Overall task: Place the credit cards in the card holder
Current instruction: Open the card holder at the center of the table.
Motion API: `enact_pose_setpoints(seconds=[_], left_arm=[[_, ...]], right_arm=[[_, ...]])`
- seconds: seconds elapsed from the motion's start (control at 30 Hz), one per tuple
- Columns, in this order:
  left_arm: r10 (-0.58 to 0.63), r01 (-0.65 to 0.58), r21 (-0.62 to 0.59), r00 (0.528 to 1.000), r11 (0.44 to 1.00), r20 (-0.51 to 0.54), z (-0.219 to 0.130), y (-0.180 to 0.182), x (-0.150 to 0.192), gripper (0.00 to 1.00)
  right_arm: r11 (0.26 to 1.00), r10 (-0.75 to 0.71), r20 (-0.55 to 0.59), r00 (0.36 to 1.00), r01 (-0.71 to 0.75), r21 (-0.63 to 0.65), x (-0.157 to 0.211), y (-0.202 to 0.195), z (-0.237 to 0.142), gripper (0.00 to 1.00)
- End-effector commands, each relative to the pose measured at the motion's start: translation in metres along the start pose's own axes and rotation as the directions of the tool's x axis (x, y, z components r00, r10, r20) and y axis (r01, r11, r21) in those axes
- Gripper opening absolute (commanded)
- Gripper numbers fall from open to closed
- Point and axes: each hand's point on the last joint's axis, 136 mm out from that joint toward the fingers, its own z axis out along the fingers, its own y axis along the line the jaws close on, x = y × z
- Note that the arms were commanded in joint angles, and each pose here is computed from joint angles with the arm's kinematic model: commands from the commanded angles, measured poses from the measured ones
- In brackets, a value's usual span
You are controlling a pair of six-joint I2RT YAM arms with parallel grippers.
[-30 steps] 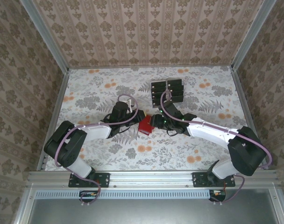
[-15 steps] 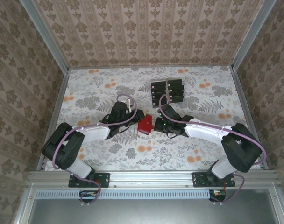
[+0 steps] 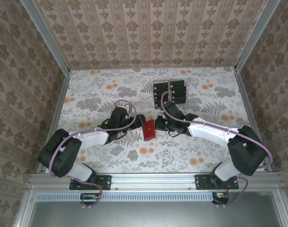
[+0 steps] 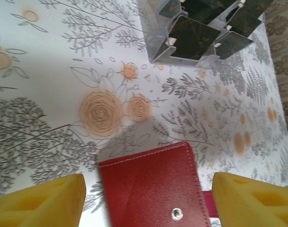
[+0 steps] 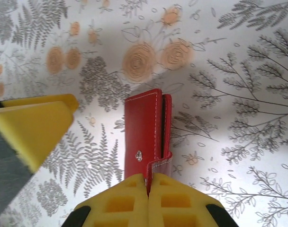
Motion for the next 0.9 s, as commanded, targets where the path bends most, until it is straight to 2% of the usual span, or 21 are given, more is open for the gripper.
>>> enact_pose_setpoints(seconds=[0.0, 0.27, 0.6, 0.7, 0.87], left_arm=[[0.056, -0.057, -0.049, 0.998, 0.997, -0.014, -0.009, 0.009, 0.002, 0.75], [0.063, -0.063, -0.017, 0.998, 0.998, -0.023, -0.008, -0.003, 0.001, 0.78], [0.067, -0.067, 0.006, 0.997, 0.998, -0.039, 0.001, -0.013, 0.004, 0.78], [0.056, -0.056, 0.001, 0.997, 0.998, -0.044, 0.003, -0.008, 0.008, 0.71], [0.034, -0.036, -0.038, 0.998, 0.999, -0.061, 0.0, 0.011, 0.023, 0.5]], right_arm=[[0.998, -0.022, 0.0, 1.0, 0.022, -0.062, -0.008, 0.02, -0.015, 0.0], [0.994, -0.018, 0.011, 1.0, 0.019, -0.104, -0.013, 0.036, -0.023, 0.0], [0.996, -0.013, 0.009, 1.0, 0.014, -0.093, -0.011, 0.033, -0.022, 0.0], [0.997, -0.011, 0.005, 1.0, 0.011, -0.079, -0.009, 0.028, -0.019, 0.0], [0.999, 0.0, 0.006, 1.0, 0.001, -0.052, -0.005, 0.016, -0.017, 0.0]])
